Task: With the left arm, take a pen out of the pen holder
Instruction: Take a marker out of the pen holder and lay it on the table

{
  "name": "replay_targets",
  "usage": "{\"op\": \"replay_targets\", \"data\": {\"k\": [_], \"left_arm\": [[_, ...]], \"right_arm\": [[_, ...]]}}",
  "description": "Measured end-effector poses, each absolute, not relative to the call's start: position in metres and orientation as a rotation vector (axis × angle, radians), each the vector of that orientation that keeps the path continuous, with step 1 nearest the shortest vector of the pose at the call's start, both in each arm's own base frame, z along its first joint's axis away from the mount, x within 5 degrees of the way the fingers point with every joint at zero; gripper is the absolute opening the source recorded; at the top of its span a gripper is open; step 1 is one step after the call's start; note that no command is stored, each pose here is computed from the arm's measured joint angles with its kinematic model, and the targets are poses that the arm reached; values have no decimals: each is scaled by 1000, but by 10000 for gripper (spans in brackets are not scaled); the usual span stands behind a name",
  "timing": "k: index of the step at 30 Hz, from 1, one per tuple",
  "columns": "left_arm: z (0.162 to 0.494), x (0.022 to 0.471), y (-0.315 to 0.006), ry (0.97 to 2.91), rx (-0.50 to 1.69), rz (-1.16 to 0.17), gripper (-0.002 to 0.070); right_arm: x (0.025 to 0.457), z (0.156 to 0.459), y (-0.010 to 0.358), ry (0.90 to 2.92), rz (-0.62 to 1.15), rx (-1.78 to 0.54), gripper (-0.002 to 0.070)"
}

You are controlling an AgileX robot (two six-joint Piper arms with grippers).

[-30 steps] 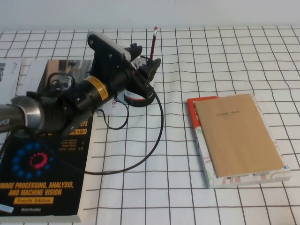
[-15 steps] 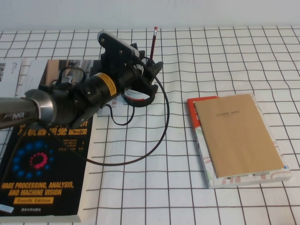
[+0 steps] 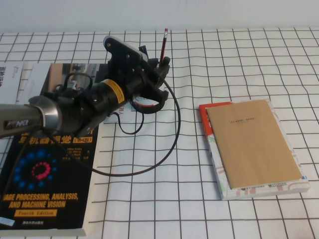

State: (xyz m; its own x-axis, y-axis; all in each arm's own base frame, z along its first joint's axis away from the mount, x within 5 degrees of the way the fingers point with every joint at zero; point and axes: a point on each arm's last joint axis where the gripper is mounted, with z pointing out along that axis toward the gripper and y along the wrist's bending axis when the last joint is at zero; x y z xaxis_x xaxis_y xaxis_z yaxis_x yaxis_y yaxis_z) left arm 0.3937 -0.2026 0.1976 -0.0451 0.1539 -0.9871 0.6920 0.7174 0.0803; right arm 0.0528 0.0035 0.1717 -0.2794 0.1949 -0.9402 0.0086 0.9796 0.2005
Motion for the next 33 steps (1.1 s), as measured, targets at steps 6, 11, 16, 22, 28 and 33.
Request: {"op": "replay_targets", "data": {"k": [6, 11, 16, 22, 28, 33], "left_arm": [[198, 394, -203, 1575, 704, -509, 132], [198, 394, -203, 1569, 708, -505, 122], [199, 395, -204, 1571, 718, -495, 162], [204, 399, -205, 1564, 748, -471, 340], [214, 406, -207, 1567, 733, -464, 376], [215, 407, -208, 1586, 742, -448, 379]], "right_arm": [[53, 172, 4, 1848, 181, 148, -16], [53, 172, 4, 1848, 181, 148, -16], [53, 172, 4, 1848, 181, 148, -17], [53, 172, 4, 1848, 181, 148, -16], [53, 172, 4, 1848, 181, 148, -16], [53, 172, 4, 1848, 181, 148, -16]]}}
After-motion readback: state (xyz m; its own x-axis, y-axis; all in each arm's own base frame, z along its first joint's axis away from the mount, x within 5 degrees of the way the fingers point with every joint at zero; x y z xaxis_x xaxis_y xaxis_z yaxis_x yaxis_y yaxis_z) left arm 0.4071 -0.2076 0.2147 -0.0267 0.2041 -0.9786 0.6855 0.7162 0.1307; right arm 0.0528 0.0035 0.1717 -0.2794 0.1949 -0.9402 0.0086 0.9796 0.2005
